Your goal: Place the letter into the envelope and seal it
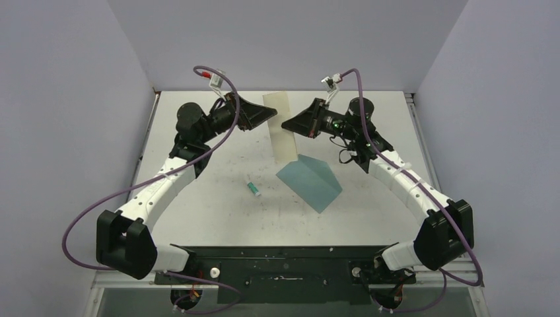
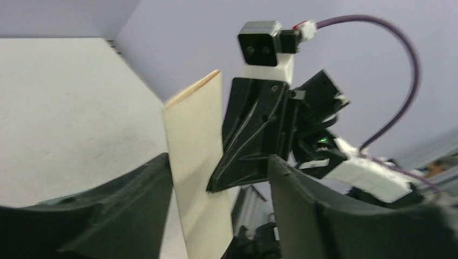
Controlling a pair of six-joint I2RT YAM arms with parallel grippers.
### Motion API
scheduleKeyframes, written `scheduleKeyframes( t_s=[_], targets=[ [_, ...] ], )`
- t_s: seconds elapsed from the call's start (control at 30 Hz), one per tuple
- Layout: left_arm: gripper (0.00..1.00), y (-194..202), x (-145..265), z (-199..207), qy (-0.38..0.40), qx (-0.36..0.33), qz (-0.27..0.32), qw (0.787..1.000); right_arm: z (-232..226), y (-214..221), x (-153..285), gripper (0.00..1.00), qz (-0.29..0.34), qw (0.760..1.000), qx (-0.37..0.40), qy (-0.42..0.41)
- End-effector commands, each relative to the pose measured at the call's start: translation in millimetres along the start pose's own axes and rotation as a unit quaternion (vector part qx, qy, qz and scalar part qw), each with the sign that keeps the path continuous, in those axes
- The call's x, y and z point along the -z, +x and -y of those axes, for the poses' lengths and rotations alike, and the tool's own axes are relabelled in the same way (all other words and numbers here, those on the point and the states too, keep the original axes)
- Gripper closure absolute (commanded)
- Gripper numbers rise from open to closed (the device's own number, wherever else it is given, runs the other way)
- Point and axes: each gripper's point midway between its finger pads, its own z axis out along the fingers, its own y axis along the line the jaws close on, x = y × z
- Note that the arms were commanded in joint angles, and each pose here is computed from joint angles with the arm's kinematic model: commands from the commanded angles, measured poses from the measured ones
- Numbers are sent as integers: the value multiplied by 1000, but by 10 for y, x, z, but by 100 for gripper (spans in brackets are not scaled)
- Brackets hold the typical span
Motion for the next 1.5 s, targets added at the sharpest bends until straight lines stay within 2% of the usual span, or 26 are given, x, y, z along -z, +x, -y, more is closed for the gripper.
scheduleKeyframes(
  t_s=[0.0,0.1,0.2,0.27,0.43,0.5,0.63,0.73,0.8,0.93,0.97,1.07,1.2,1.47],
  targets=[
    [32,131,171,-421,-98,-44,-2,994,472,-58,254,95,-2,990,32,138],
    [18,310,395,-861,-196,-68,-24,978,912,34,572,95,-11,973,15,229],
    [1,426,688,-1242,-294,-79,-38,952,1256,39,919,95,0,953,-6,304],
    [4,502,926,-1450,-346,-76,-45,934,1412,34,1117,95,12,940,-18,341],
    [4,475,1414,-1823,-439,-32,-13,898,1600,106,1413,95,17,913,-28,406],
    [4,468,1489,-1873,-452,-24,-11,892,1641,136,1474,95,15,905,-33,423],
    [4,509,1447,-1887,-438,-13,-20,899,1718,162,1577,95,14,893,-37,449],
    [4,607,1287,-1801,-395,-11,-33,918,1781,182,1652,95,11,882,-43,470],
    [4,780,1122,-1704,-363,-12,-57,930,1825,212,1693,95,9,876,-47,480],
    [0,1346,784,-1550,-310,8,-129,942,1911,281,1776,95,5,869,-50,493],
    [7,1484,712,-1511,-294,23,-146,944,1928,289,1804,95,4,867,-49,496],
    [16,1831,525,-1427,-245,49,-195,948,1985,313,1889,95,2,862,-46,504],
    [26,2182,454,-1494,-245,52,-257,933,2076,366,1981,95,-1,857,-54,512],
    [27,2607,592,-1737,-297,71,-317,898,2348,513,2212,95,-5,819,-66,570]
  ],
)
